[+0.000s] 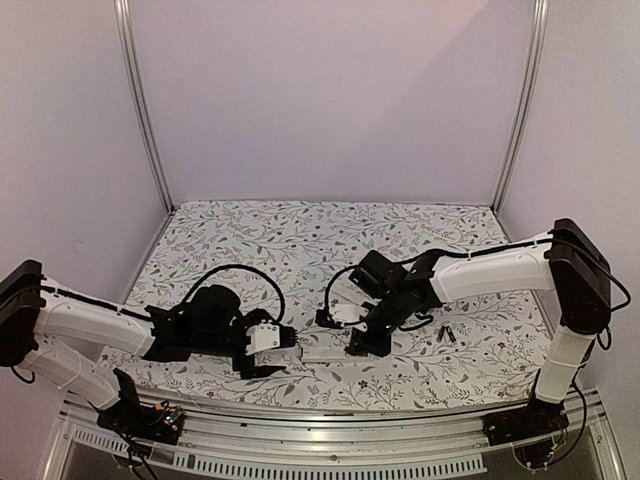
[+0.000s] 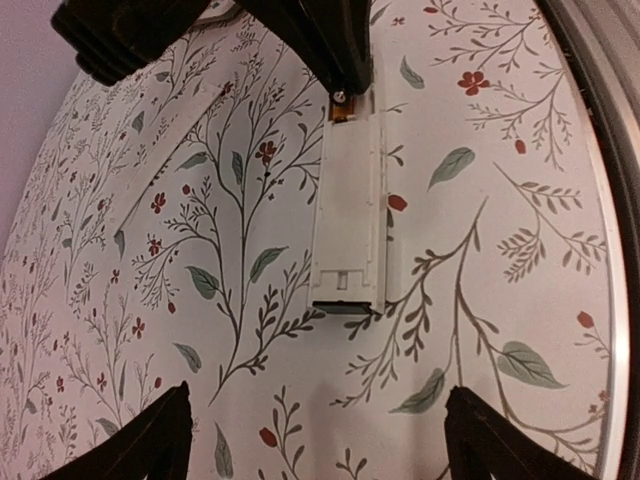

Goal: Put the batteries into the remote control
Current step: Place the battery in the battery compartment.

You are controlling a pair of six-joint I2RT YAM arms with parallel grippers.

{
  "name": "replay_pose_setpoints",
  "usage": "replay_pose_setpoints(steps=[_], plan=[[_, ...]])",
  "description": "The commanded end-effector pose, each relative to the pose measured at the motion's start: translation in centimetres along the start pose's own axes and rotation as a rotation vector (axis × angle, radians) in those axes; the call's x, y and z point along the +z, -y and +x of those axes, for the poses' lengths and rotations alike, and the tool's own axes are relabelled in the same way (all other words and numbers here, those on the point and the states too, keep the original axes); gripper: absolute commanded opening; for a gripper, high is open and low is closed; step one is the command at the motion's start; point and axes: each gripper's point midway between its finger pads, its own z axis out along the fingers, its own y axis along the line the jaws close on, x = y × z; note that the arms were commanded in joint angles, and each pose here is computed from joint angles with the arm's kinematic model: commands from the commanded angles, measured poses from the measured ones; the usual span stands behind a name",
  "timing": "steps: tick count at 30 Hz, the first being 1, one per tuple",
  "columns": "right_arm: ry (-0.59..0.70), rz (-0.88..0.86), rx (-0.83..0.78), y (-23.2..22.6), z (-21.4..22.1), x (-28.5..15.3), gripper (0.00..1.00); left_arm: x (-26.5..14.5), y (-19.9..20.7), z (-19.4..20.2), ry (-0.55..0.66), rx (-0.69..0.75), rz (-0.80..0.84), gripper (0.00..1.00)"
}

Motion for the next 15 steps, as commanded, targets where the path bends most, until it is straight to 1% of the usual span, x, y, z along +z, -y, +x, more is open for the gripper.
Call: replay_pose_setpoints(steps=[1,9,13,15], plan=[[-0.058,-0.002,-0.018,-0.25,1.77,1.12,0.00,0.09,-0.07,-0.45,0.003,0.001,-0.003,0.87],[-0.072,-0.003,-0.025,-0.29,2.16,1.23,0.01,0.18,-0.11,-0.42,0.000,-0.001,-0.003,0.87],[-0.085,0.002,-0.022,-0.27,2.56,1.23,0.06,0.21,-0.16,-0.42,-0.001,0.000,-0.004,0.87],[-0.082,0.003,-0.020,-0.28,2.48,1.07,0.11,0.27,-0.11,-0.30,-0.006,-0.002,-0.003,0.87]])
